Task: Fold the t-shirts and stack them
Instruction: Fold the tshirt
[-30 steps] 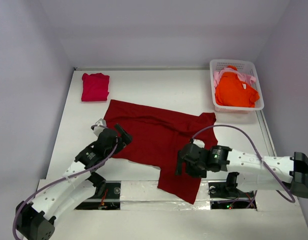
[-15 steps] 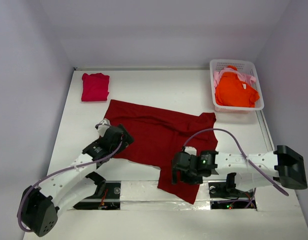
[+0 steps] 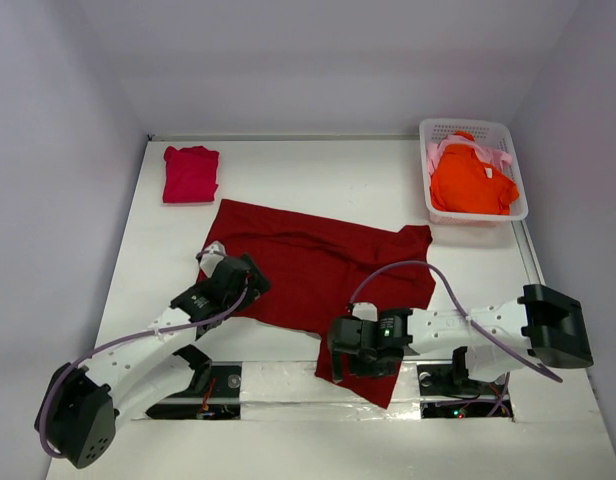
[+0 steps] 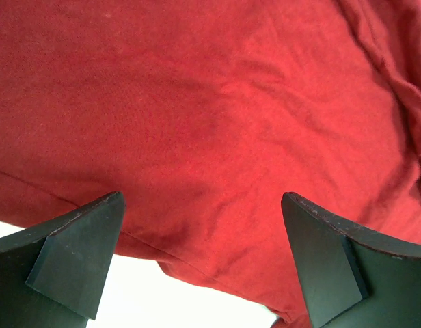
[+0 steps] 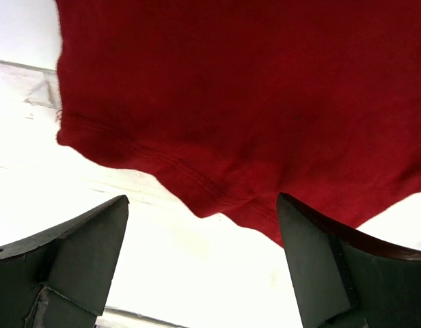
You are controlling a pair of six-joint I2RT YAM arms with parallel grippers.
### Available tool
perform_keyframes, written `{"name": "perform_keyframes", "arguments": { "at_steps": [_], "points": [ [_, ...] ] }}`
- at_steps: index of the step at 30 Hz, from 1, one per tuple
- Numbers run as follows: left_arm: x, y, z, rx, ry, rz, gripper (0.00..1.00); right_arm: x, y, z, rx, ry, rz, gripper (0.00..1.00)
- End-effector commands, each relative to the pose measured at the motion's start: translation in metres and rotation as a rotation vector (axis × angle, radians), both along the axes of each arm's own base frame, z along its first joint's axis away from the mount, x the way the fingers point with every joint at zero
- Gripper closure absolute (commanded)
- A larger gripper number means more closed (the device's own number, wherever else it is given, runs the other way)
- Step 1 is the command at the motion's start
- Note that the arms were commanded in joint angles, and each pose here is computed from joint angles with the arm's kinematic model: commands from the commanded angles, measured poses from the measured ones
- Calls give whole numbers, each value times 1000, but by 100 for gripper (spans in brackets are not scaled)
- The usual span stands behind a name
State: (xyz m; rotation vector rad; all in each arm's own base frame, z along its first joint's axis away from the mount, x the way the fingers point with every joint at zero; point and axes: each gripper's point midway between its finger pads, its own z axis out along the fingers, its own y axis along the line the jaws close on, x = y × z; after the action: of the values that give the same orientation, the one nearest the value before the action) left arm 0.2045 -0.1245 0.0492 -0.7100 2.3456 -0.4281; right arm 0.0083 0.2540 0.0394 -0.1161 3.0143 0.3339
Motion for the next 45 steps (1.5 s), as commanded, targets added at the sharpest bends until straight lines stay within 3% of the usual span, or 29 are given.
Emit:
{"name": "perform_keyframes", "arguments": {
  "at_steps": [1, 31, 40, 45],
  "points": [
    [-1, -2, -8, 20, 3, -28, 1, 1, 17, 13, 48, -11, -12, 6],
    [-27, -27, 13, 23, 111, -114, 1, 6, 13, 11, 78, -45, -28, 6],
    [-9, -2, 54, -31, -38, 113, 1, 8, 11, 11, 49, -63, 3, 6],
    [-5, -17, 57, -74, -63, 42, 1, 10, 13, 16, 69, -71, -7, 6]
  ]
}}
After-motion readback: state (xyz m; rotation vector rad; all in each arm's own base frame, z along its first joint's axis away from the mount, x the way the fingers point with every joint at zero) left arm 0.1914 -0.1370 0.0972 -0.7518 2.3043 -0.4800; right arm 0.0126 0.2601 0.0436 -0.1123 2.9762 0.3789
